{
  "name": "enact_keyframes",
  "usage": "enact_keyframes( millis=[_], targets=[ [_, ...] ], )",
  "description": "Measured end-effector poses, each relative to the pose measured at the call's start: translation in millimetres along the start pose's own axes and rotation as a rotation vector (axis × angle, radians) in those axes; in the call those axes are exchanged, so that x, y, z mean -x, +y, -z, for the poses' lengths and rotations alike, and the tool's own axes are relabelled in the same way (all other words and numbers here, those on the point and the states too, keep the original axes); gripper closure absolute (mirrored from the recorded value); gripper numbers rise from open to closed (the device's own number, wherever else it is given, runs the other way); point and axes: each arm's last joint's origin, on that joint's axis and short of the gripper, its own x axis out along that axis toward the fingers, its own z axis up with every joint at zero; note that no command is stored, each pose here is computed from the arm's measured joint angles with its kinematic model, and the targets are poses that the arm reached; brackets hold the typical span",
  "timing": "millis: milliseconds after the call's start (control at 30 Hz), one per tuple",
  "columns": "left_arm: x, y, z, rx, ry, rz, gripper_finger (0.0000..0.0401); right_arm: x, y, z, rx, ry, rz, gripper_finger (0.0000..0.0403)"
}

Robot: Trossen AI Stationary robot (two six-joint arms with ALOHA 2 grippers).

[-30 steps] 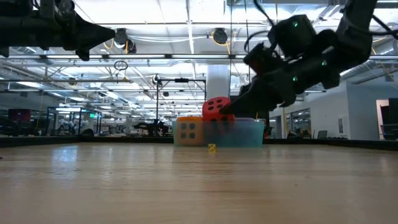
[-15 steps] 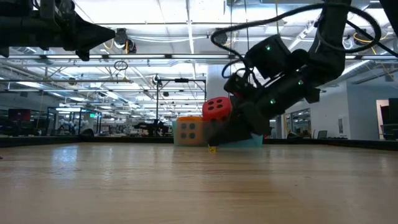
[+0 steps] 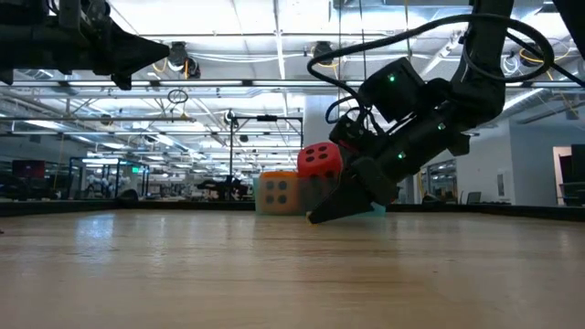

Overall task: Pick & Place Dice
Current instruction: Put the small yellow dice into the blue transparent bin

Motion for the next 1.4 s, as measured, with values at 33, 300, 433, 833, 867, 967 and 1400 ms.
enact_keyframes(
  millis=[33,300,433,833,867,967,1400],
  targets=[
    [0.0,0.0,0.0,0.000,0.000,0.000,0.0370,-0.1,0.0,-0.1,-0.001,-0.002,-0.001,0.0171],
    [0.0,0.0,0.0,0.000,0.000,0.000,0.0370,-0.2,0.3,-0.5,0.003,-0.008,-0.008,0.0207],
    [0.0,0.0,0.0,0.001,0.000,0.000,0.0370,-0.2,0.4,-0.7,0.000,-0.009,-0.009,0.0218],
    [0.0,0.0,-0.1,0.001,-0.001,0.000,0.0370,0.0,0.7,-4.8,0.003,-0.053,-0.005,0.0223],
    [0.0,0.0,-0.1,0.001,-0.001,0.000,0.0370,0.0,0.9,-5.1,0.003,-0.056,-0.006,0.0223],
    [0.0,0.0,-0.1,0.001,-0.001,0.000,0.0370,0.0,1.0,-4.5,0.003,-0.049,-0.006,0.0223],
    [0.0,0.1,-0.1,0.001,-0.001,-0.001,0.0370,-0.1,0.8,-0.9,0.006,-0.013,-0.006,0.0247]
  ],
)
